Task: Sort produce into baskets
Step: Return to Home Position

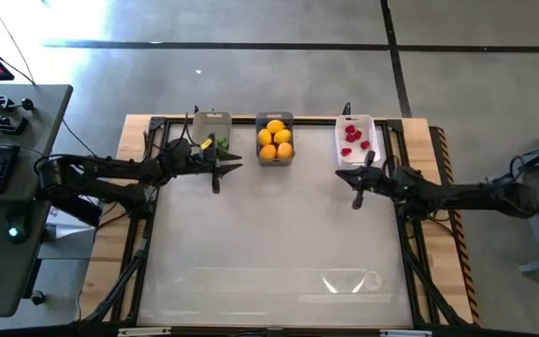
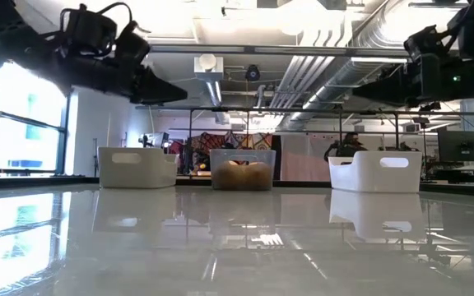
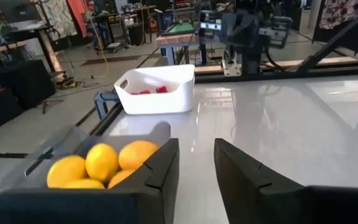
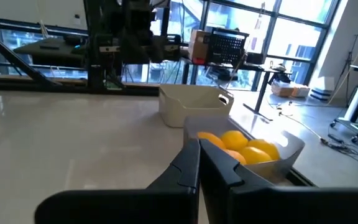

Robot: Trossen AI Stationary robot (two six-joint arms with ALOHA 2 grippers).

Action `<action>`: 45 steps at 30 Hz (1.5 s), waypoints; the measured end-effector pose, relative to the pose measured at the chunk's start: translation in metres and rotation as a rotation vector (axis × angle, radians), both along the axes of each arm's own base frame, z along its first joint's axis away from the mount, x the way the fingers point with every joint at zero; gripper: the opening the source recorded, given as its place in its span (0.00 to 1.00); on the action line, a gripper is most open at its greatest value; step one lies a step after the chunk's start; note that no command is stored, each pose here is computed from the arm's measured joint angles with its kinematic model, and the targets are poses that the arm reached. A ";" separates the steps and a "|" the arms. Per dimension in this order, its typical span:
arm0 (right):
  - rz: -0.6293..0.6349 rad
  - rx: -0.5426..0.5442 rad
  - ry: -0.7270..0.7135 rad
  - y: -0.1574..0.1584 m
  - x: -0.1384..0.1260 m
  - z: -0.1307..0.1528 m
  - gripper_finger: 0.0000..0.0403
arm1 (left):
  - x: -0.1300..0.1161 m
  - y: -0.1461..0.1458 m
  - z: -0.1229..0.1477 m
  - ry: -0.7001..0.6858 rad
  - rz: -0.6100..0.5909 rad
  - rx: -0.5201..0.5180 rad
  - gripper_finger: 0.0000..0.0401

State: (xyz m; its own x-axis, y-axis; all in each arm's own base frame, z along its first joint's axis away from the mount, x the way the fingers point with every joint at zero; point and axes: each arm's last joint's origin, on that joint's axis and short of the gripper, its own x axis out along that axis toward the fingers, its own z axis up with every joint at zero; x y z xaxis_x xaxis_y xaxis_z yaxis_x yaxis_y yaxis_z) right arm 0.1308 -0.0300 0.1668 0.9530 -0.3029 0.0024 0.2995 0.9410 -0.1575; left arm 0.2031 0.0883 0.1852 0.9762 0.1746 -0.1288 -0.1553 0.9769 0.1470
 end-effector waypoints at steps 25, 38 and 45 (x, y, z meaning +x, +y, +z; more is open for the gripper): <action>-0.064 0.061 0.021 0.001 -0.014 -0.002 0.00 | -0.075 -0.034 -0.027 -0.075 0.058 -0.081 0.00; -0.100 0.120 0.002 0.001 -0.019 -0.002 0.00 | -0.099 -0.042 -0.024 -0.072 0.183 -0.093 0.00; -0.122 0.132 0.014 0.001 -0.023 -0.004 0.00 | -0.115 -0.050 -0.013 -0.187 0.231 -0.035 0.00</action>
